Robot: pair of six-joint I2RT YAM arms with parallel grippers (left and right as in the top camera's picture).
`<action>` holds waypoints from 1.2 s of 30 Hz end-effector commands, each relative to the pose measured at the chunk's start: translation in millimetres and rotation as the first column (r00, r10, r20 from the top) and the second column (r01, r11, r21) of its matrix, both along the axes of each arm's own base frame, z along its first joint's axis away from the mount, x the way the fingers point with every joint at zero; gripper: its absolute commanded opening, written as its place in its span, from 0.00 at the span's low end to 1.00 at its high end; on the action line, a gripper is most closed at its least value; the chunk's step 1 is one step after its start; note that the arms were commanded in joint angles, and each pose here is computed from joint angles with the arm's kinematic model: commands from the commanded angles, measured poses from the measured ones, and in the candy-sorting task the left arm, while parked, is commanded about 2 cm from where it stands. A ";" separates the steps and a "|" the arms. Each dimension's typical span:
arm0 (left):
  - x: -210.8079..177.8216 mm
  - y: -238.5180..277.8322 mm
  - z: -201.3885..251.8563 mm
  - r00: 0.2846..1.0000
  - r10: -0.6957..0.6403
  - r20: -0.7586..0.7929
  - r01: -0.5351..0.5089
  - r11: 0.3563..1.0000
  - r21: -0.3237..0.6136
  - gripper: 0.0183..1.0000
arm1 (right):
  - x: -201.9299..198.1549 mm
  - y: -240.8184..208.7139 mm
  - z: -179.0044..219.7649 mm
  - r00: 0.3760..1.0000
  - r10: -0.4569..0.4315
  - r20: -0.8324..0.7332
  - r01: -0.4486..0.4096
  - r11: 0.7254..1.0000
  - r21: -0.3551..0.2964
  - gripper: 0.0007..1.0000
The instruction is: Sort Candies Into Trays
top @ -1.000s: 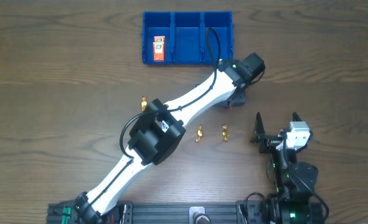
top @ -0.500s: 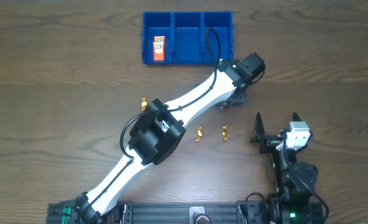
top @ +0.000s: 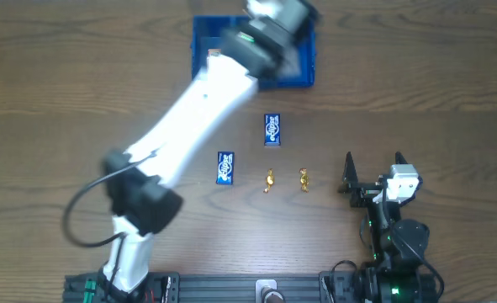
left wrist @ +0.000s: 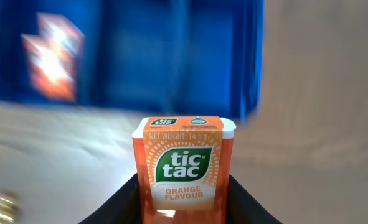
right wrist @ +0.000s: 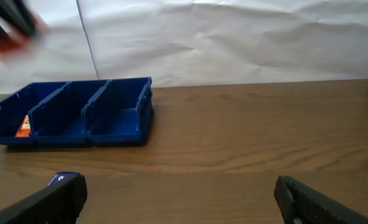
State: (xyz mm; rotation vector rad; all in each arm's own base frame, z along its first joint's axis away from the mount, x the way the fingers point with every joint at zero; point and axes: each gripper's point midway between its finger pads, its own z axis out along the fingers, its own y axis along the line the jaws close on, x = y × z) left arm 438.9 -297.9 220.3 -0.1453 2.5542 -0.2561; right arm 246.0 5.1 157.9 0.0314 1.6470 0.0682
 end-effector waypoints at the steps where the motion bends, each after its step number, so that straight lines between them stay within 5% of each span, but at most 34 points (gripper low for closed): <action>1: 38.6 69.7 -1.2 1.000 0.027 0.011 -0.028 0.996 0.086 0.35 | -0.2 0.2 -1.1 1.000 0.005 0.001 -0.005 1.000 -0.015 1.00; 18: 74.1 121.7 -97.3 0.984 -0.047 -0.175 0.078 0.981 0.176 0.35 | -0.2 0.2 -1.0 1.000 0.005 0.001 -0.005 1.000 -0.015 1.00; 36: 86.1 127.2 -116.6 0.981 -0.061 -0.186 0.090 0.985 0.148 0.36 | -0.2 0.2 -1.1 1.000 0.005 0.001 -0.005 1.000 -0.015 1.00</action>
